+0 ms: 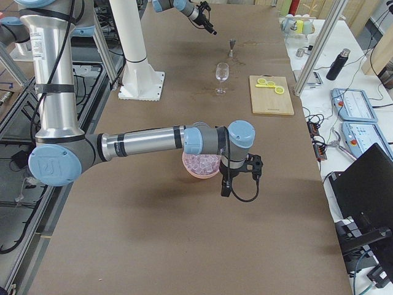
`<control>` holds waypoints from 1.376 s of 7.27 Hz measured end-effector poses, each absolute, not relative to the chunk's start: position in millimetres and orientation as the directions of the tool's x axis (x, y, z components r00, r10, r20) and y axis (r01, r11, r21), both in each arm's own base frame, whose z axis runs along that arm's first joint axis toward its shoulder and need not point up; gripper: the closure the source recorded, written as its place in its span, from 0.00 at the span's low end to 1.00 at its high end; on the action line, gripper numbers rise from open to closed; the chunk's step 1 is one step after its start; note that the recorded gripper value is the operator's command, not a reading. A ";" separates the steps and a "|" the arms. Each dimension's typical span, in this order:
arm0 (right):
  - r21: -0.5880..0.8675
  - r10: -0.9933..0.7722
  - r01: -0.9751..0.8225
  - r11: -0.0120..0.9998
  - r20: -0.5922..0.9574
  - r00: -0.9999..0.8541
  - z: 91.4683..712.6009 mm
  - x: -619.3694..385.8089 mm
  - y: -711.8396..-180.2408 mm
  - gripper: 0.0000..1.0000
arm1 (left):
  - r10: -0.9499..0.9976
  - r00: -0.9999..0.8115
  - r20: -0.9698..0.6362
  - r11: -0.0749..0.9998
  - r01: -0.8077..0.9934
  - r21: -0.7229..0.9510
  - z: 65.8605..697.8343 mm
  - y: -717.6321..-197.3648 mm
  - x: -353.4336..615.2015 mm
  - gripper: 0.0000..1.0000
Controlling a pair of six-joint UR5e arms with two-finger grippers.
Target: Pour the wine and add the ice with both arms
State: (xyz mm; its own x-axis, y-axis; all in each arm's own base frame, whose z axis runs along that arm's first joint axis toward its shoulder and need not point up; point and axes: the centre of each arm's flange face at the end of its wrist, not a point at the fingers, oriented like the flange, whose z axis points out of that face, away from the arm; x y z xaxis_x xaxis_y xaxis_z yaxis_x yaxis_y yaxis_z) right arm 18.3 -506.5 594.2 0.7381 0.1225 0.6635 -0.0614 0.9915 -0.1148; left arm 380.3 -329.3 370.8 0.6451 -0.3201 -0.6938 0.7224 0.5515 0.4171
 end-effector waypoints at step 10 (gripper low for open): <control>-0.102 0.113 -0.059 0.993 0.687 0.717 577.6 8.6 -519.7 0.00 | -0.364 0.674 -0.642 0.415 0.735 0.536 449.0 -387.1 466.7 0.02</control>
